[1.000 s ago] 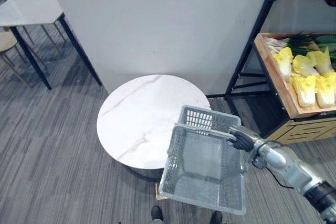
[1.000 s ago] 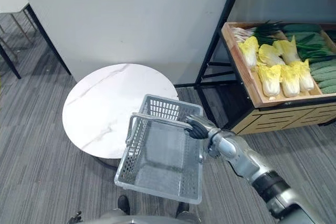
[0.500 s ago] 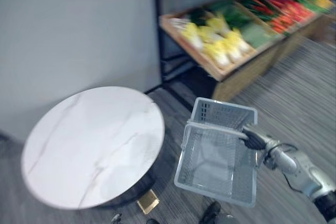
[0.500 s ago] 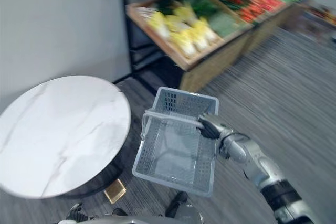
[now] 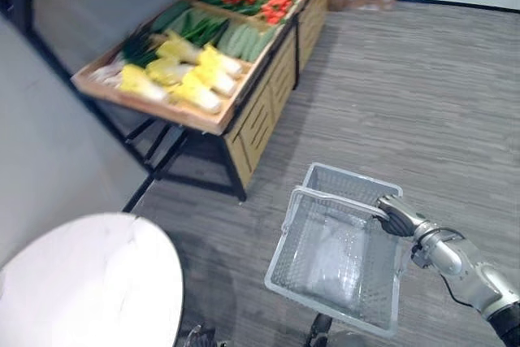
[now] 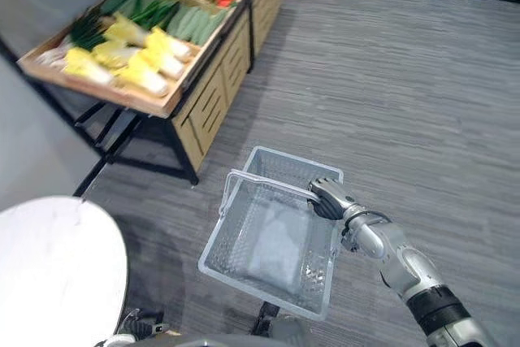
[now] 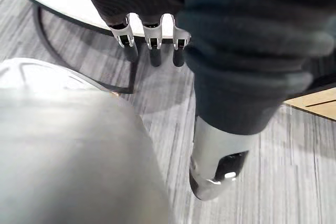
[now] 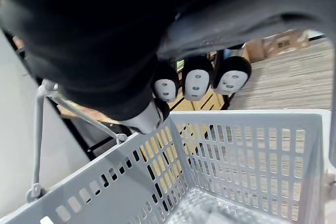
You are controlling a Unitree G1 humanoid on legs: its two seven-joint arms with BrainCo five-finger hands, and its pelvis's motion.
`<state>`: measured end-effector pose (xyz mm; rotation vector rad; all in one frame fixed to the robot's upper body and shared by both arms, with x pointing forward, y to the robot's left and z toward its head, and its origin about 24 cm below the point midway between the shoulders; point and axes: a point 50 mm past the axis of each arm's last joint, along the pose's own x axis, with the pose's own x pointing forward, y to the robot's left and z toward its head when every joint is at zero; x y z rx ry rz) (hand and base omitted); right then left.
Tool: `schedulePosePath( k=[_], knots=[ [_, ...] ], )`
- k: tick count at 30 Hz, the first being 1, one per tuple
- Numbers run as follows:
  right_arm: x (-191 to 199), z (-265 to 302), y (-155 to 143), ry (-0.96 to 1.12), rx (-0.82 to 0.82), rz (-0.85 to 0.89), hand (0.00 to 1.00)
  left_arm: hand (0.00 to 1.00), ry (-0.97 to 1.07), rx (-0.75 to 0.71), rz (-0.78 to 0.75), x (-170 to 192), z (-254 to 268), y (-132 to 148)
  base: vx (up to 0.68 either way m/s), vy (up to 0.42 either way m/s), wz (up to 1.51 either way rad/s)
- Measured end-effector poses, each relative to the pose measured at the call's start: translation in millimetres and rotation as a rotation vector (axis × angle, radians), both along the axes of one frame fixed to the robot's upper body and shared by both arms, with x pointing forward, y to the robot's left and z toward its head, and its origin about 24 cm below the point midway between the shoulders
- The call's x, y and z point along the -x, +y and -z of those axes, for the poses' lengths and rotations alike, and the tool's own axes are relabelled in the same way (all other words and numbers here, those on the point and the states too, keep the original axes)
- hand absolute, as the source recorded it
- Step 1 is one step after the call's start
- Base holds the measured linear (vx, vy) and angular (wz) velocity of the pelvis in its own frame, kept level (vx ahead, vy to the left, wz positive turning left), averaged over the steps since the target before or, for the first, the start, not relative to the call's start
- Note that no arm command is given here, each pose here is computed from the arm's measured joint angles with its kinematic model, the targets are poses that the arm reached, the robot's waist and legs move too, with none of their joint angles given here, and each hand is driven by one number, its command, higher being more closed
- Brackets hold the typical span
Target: Pick vegetable in the basket
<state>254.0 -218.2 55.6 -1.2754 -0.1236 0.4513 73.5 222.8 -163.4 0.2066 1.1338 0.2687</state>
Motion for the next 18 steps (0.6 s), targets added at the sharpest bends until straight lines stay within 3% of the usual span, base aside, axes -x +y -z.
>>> schedulePosePath(
  k=[13,18],
  knots=[
    [-3.7,-1.5,-0.3,-0.004,-0.008,0.007,1.0,0.0,-0.009,0.061,-0.053,10.8,4.1,-22.8,0.1,0.152,-0.82],
    [0.3,10.7,-0.1,0.026,-0.081,0.061,1.0,0.0,-0.014,0.021,-0.033,7.8,0.8,-6.7,0.12,0.22,-0.08]
  ],
)
